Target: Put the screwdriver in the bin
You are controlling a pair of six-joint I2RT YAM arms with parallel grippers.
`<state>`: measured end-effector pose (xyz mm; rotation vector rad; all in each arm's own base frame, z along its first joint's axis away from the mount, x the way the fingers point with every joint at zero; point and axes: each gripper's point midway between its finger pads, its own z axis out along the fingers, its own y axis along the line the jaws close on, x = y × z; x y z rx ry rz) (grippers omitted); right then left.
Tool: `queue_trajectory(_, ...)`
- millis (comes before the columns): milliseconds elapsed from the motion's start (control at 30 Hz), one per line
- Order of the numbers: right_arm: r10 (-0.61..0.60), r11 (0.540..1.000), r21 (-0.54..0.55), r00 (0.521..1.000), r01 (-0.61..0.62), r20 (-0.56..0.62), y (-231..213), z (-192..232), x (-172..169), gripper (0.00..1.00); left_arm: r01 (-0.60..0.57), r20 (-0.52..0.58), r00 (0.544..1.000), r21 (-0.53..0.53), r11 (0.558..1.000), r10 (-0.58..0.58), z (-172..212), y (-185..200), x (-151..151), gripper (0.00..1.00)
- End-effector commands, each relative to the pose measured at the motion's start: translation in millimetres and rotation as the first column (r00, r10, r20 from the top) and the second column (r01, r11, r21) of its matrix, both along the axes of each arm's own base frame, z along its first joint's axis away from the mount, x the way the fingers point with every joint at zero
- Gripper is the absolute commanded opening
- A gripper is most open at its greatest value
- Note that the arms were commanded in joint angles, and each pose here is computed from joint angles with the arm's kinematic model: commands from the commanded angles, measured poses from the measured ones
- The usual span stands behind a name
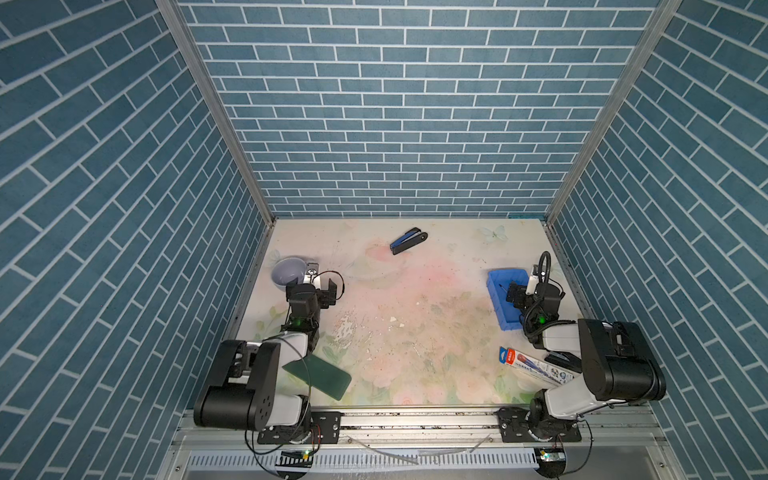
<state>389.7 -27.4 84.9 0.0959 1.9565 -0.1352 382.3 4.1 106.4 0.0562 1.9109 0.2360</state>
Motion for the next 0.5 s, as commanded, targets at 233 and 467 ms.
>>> queue_trajectory(233,-0.006,1.0,0.016,1.0,0.005,0.017,-1.5,4.1,3.7,0.99,-0.04,-0.001,0.999,-0.062,0.997,0.04,-12.1,9.4,10.4,1.0)
queue_trajectory(467,-0.014,1.0,0.018,1.0,0.013,0.017,-3.2,4.2,3.6,0.99,-0.04,0.007,0.999,-0.057,0.998,0.041,-11.1,9.8,10.3,1.0)
